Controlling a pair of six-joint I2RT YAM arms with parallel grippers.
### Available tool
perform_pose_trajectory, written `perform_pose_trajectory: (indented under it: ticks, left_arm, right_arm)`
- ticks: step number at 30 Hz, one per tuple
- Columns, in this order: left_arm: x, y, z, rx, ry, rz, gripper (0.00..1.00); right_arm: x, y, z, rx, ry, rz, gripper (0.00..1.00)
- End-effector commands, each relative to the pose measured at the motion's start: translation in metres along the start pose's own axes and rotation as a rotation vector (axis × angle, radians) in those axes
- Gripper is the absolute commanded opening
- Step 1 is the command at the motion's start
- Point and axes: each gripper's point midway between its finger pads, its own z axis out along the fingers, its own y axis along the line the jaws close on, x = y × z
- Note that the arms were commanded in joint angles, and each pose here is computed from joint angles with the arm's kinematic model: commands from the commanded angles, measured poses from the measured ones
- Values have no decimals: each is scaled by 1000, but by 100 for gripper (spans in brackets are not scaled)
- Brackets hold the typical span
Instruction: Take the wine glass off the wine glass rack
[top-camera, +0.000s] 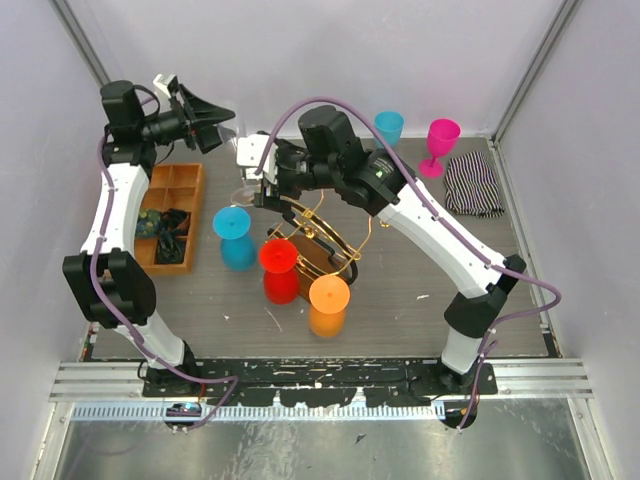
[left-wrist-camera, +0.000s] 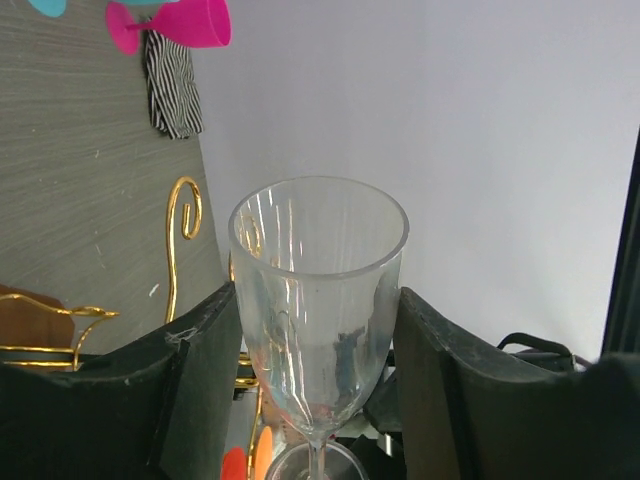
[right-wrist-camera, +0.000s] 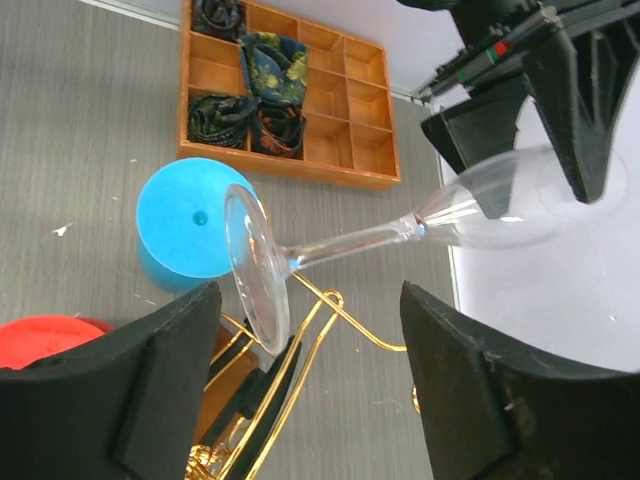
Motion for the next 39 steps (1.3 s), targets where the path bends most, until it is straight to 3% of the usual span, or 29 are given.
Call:
perform_pose_trajectory:
  ticks: [1, 6, 12, 19, 25, 32, 39]
  left_arm:
    - [-4, -6, -10, 34, -2, -39, 56]
    - [-29, -13, -29, 62, -109, -40, 55]
    - [-78, -1, -53, 36, -283, -51, 49]
    - [-129, 14, -55, -52, -413, 6, 51]
    - [-167, 25, -63, -203, -545, 147, 56]
    - [-187, 66, -62, -475, -646, 349, 58]
    - [-176, 117, -13, -747, -625, 565, 62]
  right_arm:
    - [-36, -25, -33, 147, -72, -19, 83]
    - [-40, -36, -51, 245, -82, -18, 94]
    - [-36, -44, -85, 370, -51, 7, 94]
    - [-13, -47, -108, 444, 50, 19, 95]
    - [8, -54, -122, 478, 95, 25, 96]
    - [12, -81, -133, 507, 10, 92, 95]
    - [24, -88, -126, 509, 10, 104, 95]
